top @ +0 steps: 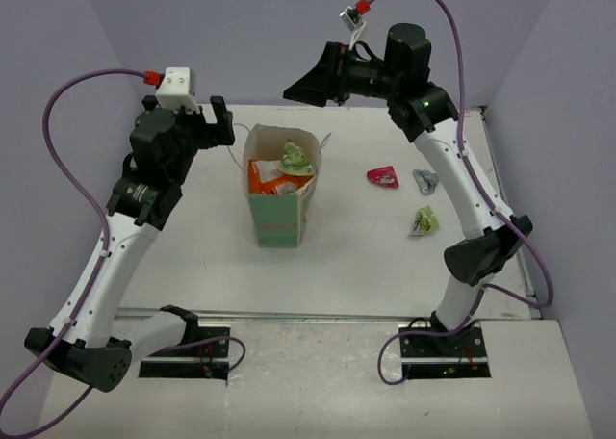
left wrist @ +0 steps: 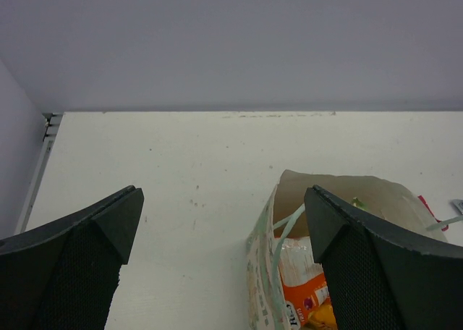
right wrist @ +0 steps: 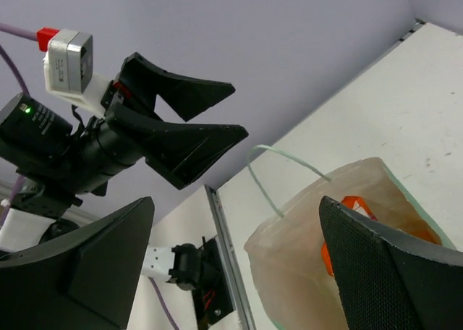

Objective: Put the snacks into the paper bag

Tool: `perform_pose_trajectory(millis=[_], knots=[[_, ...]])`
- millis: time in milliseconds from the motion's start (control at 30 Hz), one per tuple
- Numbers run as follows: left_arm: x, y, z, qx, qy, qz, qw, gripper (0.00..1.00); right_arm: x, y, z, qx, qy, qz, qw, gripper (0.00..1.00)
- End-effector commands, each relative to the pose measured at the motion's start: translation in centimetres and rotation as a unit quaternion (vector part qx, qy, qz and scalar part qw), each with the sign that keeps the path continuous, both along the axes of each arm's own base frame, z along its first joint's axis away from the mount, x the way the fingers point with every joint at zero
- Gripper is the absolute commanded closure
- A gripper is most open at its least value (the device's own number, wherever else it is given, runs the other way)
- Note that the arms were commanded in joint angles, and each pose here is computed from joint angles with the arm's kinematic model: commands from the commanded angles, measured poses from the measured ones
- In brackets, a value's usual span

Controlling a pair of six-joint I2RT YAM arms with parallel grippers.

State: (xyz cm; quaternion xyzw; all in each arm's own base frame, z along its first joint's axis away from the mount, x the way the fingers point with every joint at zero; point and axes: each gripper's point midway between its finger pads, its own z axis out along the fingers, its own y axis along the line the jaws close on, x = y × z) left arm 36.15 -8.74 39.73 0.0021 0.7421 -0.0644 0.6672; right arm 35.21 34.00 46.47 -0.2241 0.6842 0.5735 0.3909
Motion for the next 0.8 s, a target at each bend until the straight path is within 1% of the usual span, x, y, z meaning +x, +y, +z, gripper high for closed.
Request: perform_pose_trajectory(millis=[0, 33, 100, 133, 167, 200, 233, 300, 333, 367, 400, 467, 500, 567, 633, 733, 767], knots=[[-0.2, 0.3, 1.6, -0.001, -0.029, 0.002, 1.000, 0.00, 0.0, -2.3, 3.5, 0.013, -0.056, -0.070, 0.996, 0.01], [-0.2, 0.3, 1.6, -0.002, -0.030, 0.002, 1.000, 0.00, 2.0, -3.9, 3.2, 0.005, -0.048, -0.140, 0.989, 0.01], [-0.3, 0.2, 1.4, -0.002, -0.028, 0.001, 1.000, 0.00, 4.0, -6.2, 0.9, -0.027, 0.002, -0.213, 0.977, 0.01], [-0.4, 0.2, 1.5, -0.002, -0.028, 0.001, 1.000, 0.00, 6.0, -8.6, -0.4, -0.042, 0.026, -0.273, 0.961, 0.01], [-0.4, 0.2, 1.5, -0.002, -0.028, 0.001, 1.000, 0.00, 6.3, -9.8, -2.0, -0.055, 0.063, -0.294, 0.952, 0.01], [-0.5, 0.3, 1.6, -0.001, -0.028, 0.001, 1.000, 0.00, 6.8, -10.8, -2.9, -0.061, 0.081, -0.312, 0.945, 0.01], [-0.5, 0.3, 1.6, -0.001, -0.028, 0.003, 1.000, 0.00, 8.0, -13.0, -5.0, -0.075, 0.107, -0.348, 0.928, 0.01], [-0.5, 0.2, 1.4, 0.000, -0.027, 0.003, 1.000, 0.00, 8.3, -15.2, -7.1, -0.093, 0.139, -0.384, 0.908, 0.01], [-0.5, 0.1, 1.4, -0.001, -0.027, 0.001, 1.000, 0.00, 8.8, -16.5, -9.3, -0.112, 0.158, -0.405, 0.893, 0.01], [-0.4, 0.0, 1.3, -0.002, -0.026, 0.000, 1.000, 0.00, 9.2, -18.7, -12.9, -0.158, 0.179, -0.446, 0.863, 0.01], [-0.4, 0.0, 1.3, -0.002, -0.026, 0.000, 1.000, 0.00, 9.3, -19.2, -13.6, -0.170, 0.183, -0.454, 0.855, 0.01], [-0.4, 0.0, 1.3, -0.002, -0.027, 0.001, 1.000, 0.00, 9.4, -20.1, -16.7, -0.206, 0.209, -0.465, 0.835, 0.01], [-0.4, 0.1, 1.2, -0.002, -0.027, 0.002, 1.000, 0.00, 9.3, -20.4, -19.2, -0.235, 0.234, -0.467, 0.820, 0.01], [-0.4, 0.1, 1.3, -0.002, -0.028, 0.003, 1.000, 0.00, 9.1, -20.6, -21.8, -0.261, 0.266, -0.462, 0.805, 0.01], [-0.4, 0.1, 1.2, -0.001, -0.029, 0.001, 1.000, 0.00, 8.9, -21.4, -25.8, -0.302, 0.307, -0.471, 0.770, 0.01], [-0.5, 0.0, 1.2, 0.003, -0.032, -0.003, 0.999, 0.00, 8.5, -21.9, -29.8, -0.330, 0.346, -0.472, 0.741, 0.01], [-0.6, 0.0, 1.4, 0.003, -0.034, -0.004, 0.999, 0.00, 8.5, -22.0, -30.5, -0.335, 0.351, -0.474, 0.735, 0.01]])
